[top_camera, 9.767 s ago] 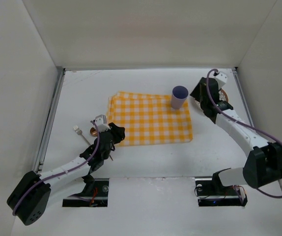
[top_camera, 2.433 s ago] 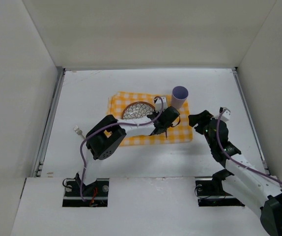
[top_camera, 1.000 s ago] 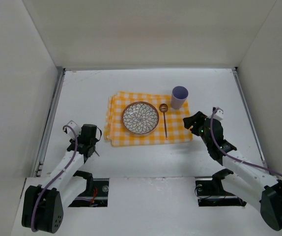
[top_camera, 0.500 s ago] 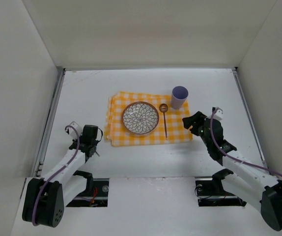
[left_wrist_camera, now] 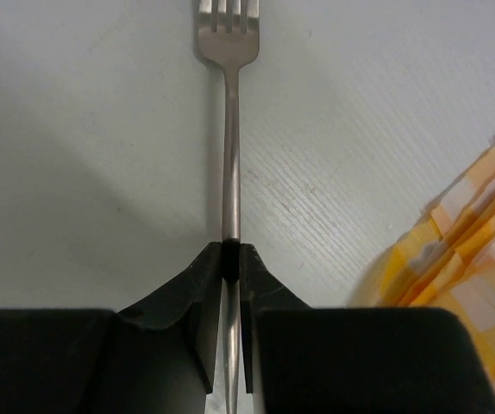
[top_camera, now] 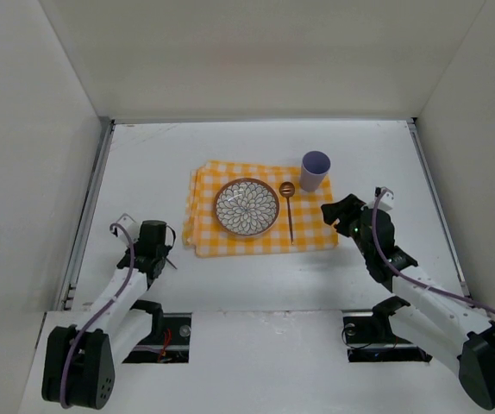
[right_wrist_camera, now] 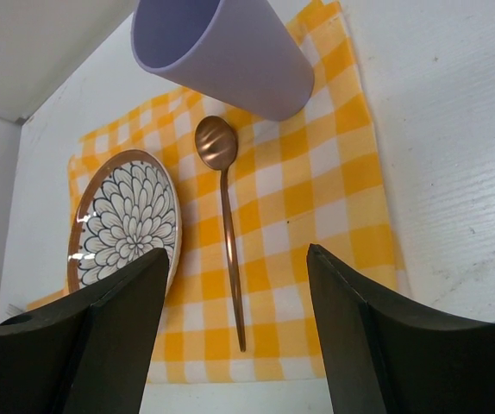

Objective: Set the dinner table for one person

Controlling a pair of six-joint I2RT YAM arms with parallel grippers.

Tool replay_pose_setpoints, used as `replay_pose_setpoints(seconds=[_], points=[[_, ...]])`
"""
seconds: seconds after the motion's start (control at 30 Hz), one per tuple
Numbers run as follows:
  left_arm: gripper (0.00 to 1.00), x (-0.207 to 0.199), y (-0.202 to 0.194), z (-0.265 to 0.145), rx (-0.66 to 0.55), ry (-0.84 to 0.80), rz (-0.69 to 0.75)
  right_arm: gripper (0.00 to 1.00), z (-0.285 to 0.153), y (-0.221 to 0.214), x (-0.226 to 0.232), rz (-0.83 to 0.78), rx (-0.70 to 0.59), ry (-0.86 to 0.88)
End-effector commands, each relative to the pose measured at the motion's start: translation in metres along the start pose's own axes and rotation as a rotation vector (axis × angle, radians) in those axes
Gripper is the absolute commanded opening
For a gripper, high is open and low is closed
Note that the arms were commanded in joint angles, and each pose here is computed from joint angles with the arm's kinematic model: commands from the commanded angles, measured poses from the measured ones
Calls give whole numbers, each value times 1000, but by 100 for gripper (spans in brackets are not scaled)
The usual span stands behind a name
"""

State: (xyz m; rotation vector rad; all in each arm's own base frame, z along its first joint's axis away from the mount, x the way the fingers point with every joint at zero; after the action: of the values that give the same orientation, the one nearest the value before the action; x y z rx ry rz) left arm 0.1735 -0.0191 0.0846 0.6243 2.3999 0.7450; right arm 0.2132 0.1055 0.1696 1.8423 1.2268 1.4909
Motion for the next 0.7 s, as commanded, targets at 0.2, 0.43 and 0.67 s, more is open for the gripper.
replay_pose_setpoints(seconds=[0.2, 0.43, 0.67], points=[[5, -67, 27, -53, -24, -294, 172, 72, 3, 5, 5, 10, -29, 22], [6, -129, 1, -60, 11, -405, 512, 72, 4, 4, 4, 11, -26, 18], [5, -155, -20, -41, 16, -405, 684, 72, 4, 4, 5, 8, -24, 23]])
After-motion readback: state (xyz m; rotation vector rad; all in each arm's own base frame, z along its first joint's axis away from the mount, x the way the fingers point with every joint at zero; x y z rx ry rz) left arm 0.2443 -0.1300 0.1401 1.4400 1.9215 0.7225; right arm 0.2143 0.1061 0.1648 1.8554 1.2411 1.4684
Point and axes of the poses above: each gripper's point midway between its finger pads, its own z axis out along the fingers, its own x axis along the line the jaws close on, y = z × x, the point moved 9 cm from there along -z, back along the fingers, and after that the axes turned 8 degrees about -z, right-handed, at the moved point
